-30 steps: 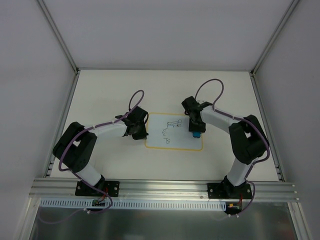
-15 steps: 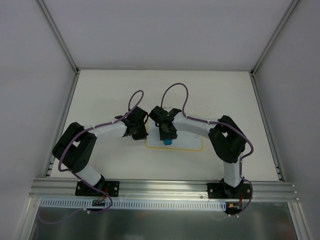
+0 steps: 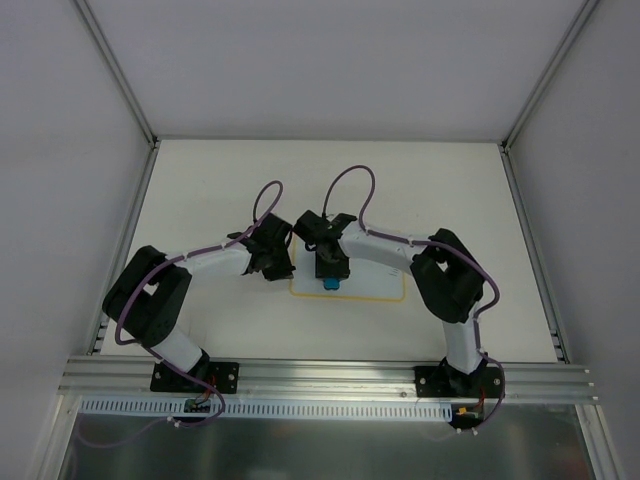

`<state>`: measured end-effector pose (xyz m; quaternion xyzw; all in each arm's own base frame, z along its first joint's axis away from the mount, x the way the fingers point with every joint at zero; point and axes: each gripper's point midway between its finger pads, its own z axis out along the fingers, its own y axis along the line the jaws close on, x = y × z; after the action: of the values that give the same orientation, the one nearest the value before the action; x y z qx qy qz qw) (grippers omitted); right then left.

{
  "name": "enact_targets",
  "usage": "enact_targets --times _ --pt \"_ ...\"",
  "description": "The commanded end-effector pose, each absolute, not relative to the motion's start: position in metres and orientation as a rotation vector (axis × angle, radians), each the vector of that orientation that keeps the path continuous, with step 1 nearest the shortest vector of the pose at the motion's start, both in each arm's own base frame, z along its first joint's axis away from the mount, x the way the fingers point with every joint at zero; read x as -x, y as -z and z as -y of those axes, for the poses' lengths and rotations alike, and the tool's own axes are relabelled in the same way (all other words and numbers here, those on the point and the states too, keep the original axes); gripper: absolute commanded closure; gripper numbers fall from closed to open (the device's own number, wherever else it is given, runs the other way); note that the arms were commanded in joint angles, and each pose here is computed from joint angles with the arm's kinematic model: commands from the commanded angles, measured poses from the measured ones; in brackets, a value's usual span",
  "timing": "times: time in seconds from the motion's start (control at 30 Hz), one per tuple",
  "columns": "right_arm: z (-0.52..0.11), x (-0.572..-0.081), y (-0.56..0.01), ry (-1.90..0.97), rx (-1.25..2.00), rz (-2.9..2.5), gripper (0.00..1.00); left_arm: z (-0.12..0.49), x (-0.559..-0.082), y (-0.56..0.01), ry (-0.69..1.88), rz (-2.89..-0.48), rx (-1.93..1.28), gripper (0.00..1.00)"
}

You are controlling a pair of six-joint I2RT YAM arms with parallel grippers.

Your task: Erase the whiteboard

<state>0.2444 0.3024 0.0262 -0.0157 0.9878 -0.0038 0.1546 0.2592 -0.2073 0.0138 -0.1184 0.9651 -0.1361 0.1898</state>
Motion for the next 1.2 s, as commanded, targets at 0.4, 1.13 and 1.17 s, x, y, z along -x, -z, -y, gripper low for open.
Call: enact_targets --times 0.4,1.13,1.17 --pt "-0.162 -0.259 -0.012 0.285 -0.239 -2.822 0.95 0.173 -0.208 0.022 0.154 -2.896 0.301 1.0" --pt "-0.156 -0.278 -0.018 0.183 -0.207 -2.823 0.98 0.176 -0.203 0.019 0.198 -2.907 0.261 1.0" --pt "-0.165 -0.28 -0.017 0.174 -0.188 -2.823 0.98 0.176 -0.202 0.018 0.203 -2.906 0.263 1.0"
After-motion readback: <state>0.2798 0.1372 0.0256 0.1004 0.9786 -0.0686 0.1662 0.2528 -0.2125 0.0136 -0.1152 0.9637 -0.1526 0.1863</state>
